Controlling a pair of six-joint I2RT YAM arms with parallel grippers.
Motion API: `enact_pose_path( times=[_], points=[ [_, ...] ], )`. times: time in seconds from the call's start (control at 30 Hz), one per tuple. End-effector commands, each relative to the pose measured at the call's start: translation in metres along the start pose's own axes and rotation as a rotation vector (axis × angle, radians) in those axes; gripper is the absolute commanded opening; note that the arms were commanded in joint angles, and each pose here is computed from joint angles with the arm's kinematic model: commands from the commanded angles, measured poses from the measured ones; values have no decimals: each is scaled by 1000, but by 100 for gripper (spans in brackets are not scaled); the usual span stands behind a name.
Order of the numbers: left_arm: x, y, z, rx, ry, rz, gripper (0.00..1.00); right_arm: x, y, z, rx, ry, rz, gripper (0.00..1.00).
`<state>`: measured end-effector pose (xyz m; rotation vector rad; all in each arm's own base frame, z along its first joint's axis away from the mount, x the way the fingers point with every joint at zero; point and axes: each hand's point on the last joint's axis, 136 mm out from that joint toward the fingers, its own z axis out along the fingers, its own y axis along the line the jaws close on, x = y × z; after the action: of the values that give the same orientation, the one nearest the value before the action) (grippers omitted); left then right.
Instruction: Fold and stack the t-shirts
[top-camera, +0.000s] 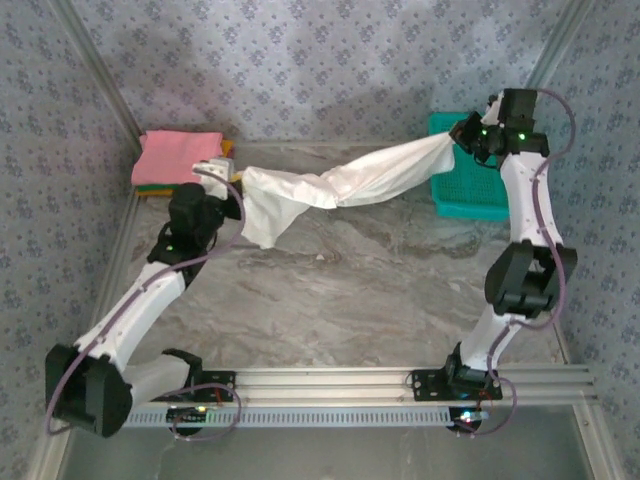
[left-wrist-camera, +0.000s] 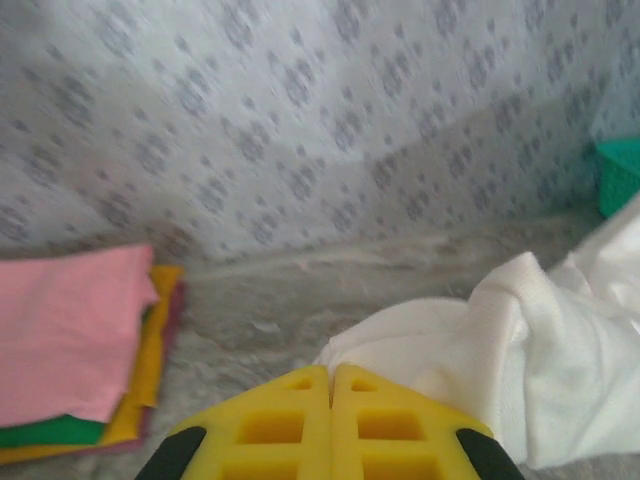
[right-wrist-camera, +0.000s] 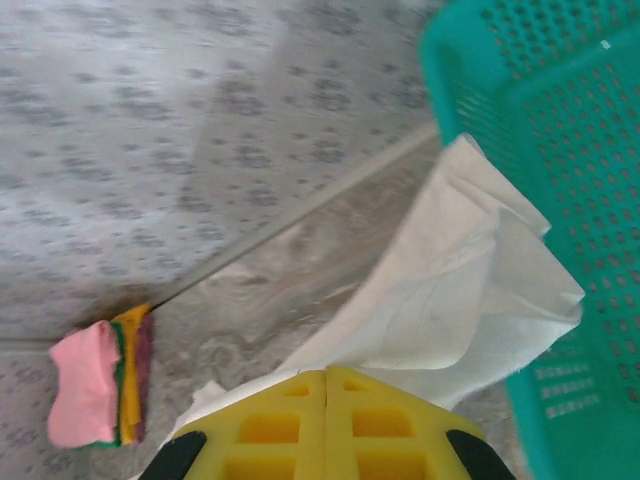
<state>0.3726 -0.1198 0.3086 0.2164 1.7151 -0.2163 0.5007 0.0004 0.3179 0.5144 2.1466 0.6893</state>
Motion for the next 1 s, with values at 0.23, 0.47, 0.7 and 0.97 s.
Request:
enact_pose_path(
  times=[0.23,0.47,0.7,0.97],
  points=[
    [-70,8,-81,-19,-173,64,0,16,81,-124,-101,-210,-189,0],
    [-82,11,-104,-39,-191,105,0,45,76,-149,-81,-208,-201,0],
    [-84,44,-23,-81,-129,61,0,19,83,-93,-107,-178,-202,0],
    [-183,72,88,-14,-254,25,0,-49,132,-44,-186,-227,-255,0]
  ],
)
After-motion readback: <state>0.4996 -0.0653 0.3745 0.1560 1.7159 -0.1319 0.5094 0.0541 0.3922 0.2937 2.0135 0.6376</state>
